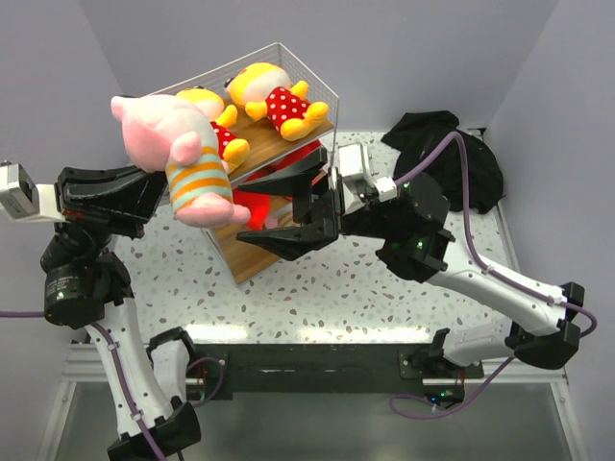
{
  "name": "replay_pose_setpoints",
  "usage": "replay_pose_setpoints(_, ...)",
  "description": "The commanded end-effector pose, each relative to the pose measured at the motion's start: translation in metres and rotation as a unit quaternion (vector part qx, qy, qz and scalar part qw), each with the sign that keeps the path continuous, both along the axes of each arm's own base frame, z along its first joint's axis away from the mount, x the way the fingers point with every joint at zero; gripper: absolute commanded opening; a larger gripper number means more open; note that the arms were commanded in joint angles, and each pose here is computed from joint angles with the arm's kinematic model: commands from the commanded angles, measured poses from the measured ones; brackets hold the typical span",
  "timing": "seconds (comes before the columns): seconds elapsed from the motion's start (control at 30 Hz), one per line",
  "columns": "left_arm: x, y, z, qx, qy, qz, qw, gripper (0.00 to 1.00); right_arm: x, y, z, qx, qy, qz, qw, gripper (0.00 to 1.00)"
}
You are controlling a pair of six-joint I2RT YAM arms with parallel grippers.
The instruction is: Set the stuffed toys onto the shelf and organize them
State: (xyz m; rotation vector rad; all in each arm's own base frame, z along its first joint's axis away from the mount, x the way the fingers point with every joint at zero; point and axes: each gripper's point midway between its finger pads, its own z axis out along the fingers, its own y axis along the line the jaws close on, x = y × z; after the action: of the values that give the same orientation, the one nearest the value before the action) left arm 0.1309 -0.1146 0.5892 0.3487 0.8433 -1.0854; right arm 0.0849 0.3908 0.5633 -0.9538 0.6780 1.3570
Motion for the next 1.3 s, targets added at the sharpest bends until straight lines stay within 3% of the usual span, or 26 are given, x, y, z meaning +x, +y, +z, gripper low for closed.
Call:
replay_pose_setpoints(0.0, -0.002, 0.002, -0.003, -0.015, -0.008, 0.004, 1.000, 0.00, 0.005, -0.001, 0.014, 0.036, 0.007, -0.013, 0.999, 0.67)
replay_pose_setpoints(0.27, -0.004, 0.002, -0.006, -0.016, -0.010, 0.005, 1.000, 0.00, 0.010, 0.006, 0.020, 0.054, 0.025, -0.014, 0.998, 0.65)
replay_pose_setpoints(0.33, -0.004, 0.002, -0.006, -0.017, -0.010, 0.002, 1.000, 0.00, 0.009, 0.006, 0.025, 0.063, 0.028, -0.011, 0.998, 0.58)
replay_pose_setpoints(0.43, -0.005, 0.002, -0.005, -0.018, -0.010, 0.000, 1.000, 0.00, 0.008, 0.003, 0.034, 0.079, 0.028, -0.009, 0.996, 0.25)
replay_pose_setpoints(0.47, -0.005, 0.002, -0.005, -0.018, -0.009, -0.001, 1.000, 0.00, 0.006, 0.000, 0.038, 0.085, 0.025, -0.008, 0.996, 0.04)
replay_pose_setpoints(0.5, -0.005, 0.002, -0.005, -0.018, -0.009, 0.000, 1.000, 0.01, 0.005, -0.002, 0.040, 0.091, 0.022, -0.007, 0.996, 0.00)
replay_pose_setpoints(0.53, -0.006, 0.001, -0.005, -0.020, -0.011, 0.000, 1.000, 0.08, 0.003, -0.004, 0.042, 0.095, 0.019, -0.003, 0.995, 0.00)
replay_pose_setpoints(0.57, -0.005, 0.003, -0.007, -0.024, -0.009, 0.001, 1.000, 0.33, -0.002, -0.009, 0.046, 0.100, 0.007, 0.001, 0.995, 0.00)
replay_pose_setpoints(0.67, -0.009, 0.003, -0.002, -0.032, -0.012, 0.005, 0.999, 0.62, -0.010, -0.016, 0.044, 0.087, -0.028, 0.001, 0.996, 0.00)
replay_pose_setpoints(0.77, -0.012, -0.001, 0.009, -0.018, -0.015, 0.015, 1.000, 0.74, -0.020, -0.035, 0.041, 0.067, -0.055, -0.008, 0.996, 0.00)
replay_pose_setpoints(0.87, 0.000, 0.004, 0.018, -0.021, 0.024, 0.037, 0.999, 0.85, -0.047, -0.064, 0.029, 0.036, -0.084, 0.024, 0.996, 0.00)
replay_pose_setpoints(0.93, 0.017, 0.012, 0.017, -0.028, 0.058, 0.055, 0.996, 0.88, -0.063, -0.086, 0.016, 0.012, -0.101, 0.037, 0.994, 0.00)
replay_pose_setpoints(1.07, 0.037, 0.022, 0.015, -0.019, 0.085, 0.091, 0.992, 0.97, -0.056, -0.100, -0.031, -0.066, -0.119, -0.008, 0.991, 0.00)
replay_pose_setpoints(1.13, 0.062, 0.034, 0.003, -0.002, 0.116, 0.121, 0.986, 0.99, -0.064, -0.109, -0.056, -0.113, -0.125, 0.007, 0.986, 0.00)
replay_pose_setpoints(1.17, 0.064, 0.037, 0.011, 0.033, 0.091, 0.159, 0.983, 1.00, -0.066, -0.113, -0.064, -0.124, -0.144, 0.006, 0.982, 0.00)
replay_pose_setpoints(1.2, 0.082, 0.049, -0.001, 0.021, 0.145, 0.180, 0.973, 1.00, -0.066, -0.115, -0.073, -0.138, -0.145, 0.007, 0.980, 0.00)
replay_pose_setpoints(1.27, 0.099, 0.064, 0.001, 0.022, 0.160, 0.216, 0.963, 1.00, -0.061, -0.117, -0.097, -0.177, -0.148, -0.003, 0.973, 0.00)
